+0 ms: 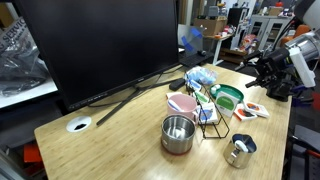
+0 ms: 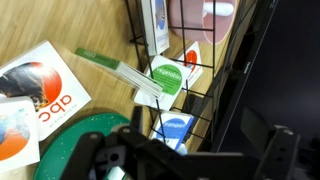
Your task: Move the green plate to the right of the black book rack
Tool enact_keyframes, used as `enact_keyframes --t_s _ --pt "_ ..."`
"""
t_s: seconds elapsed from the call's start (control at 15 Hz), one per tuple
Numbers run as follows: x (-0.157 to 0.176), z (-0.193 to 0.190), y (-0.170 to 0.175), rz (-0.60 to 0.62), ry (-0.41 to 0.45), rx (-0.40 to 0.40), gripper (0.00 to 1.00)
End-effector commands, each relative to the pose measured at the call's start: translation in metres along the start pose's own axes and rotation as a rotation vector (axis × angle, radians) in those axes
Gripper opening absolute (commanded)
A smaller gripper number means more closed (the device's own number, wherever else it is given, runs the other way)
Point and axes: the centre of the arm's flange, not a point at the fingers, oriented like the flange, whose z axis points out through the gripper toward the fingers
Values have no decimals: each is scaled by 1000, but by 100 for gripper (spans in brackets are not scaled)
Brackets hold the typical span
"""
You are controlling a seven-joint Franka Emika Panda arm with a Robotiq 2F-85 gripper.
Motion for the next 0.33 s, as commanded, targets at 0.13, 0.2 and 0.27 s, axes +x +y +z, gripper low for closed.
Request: enact_keyframes --t_s 0.13,0.2,0.27 --pt "-2 -3 -3 -22 -4 14 100" --pt "-2 -3 -3 -25 -5 15 100" --pt "-2 -3 -3 -26 -6 15 100"
